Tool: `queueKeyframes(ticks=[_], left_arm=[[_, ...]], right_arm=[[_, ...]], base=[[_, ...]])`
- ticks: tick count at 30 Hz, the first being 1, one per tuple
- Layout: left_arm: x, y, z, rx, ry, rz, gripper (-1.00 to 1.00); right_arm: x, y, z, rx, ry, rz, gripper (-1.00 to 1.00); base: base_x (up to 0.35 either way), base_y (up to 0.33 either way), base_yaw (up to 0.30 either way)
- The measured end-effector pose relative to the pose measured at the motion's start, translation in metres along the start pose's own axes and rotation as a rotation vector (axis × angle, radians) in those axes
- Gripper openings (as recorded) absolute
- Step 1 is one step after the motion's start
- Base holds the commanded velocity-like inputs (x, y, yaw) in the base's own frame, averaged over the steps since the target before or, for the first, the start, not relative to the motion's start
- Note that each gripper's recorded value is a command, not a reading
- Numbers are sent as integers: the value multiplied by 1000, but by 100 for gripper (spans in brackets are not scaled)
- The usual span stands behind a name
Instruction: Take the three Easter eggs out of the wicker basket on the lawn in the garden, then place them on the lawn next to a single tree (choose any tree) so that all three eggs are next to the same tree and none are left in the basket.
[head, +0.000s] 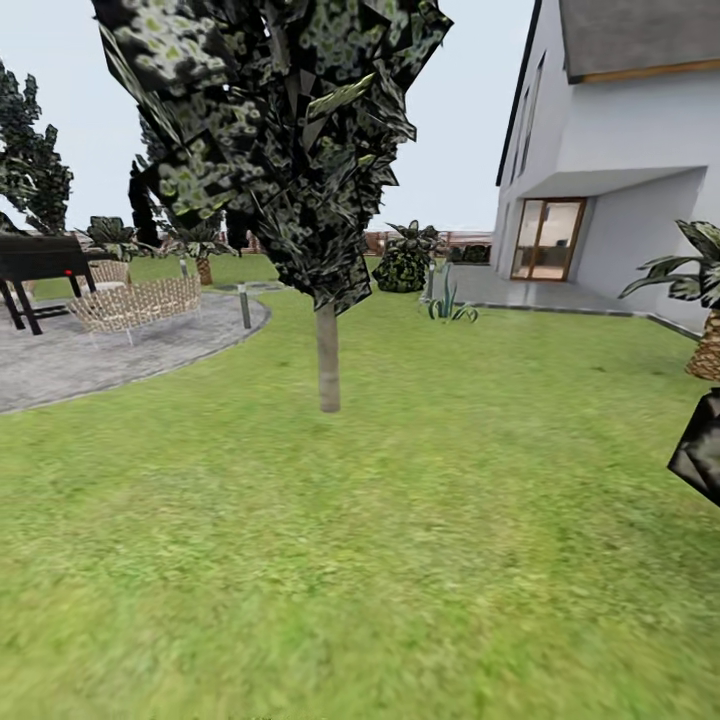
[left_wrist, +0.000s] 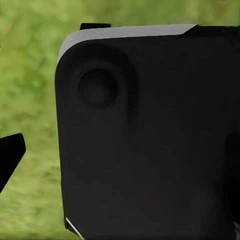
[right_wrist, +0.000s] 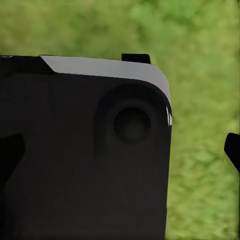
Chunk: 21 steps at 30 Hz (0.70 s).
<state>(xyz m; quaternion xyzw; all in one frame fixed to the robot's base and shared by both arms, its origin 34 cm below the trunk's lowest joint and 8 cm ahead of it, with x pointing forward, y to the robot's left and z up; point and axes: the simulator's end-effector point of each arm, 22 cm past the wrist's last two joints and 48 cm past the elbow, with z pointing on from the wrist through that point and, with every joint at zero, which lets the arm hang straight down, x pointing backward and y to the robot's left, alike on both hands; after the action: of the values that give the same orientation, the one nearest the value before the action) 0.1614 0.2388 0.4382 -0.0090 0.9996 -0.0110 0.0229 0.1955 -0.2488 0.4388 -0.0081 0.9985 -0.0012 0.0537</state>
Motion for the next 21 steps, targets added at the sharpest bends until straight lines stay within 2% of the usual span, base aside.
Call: queueKeyframes(ticks=[17,21], left_arm=[[0,1,0,-1,1,0,100],[1,1,0,-1,2,0,100]], right_arm=[[0,0,0,0,0,0,100],[0,-1,0,-2,0,2,100]], base=[[0,0,292],[0,0,102]])
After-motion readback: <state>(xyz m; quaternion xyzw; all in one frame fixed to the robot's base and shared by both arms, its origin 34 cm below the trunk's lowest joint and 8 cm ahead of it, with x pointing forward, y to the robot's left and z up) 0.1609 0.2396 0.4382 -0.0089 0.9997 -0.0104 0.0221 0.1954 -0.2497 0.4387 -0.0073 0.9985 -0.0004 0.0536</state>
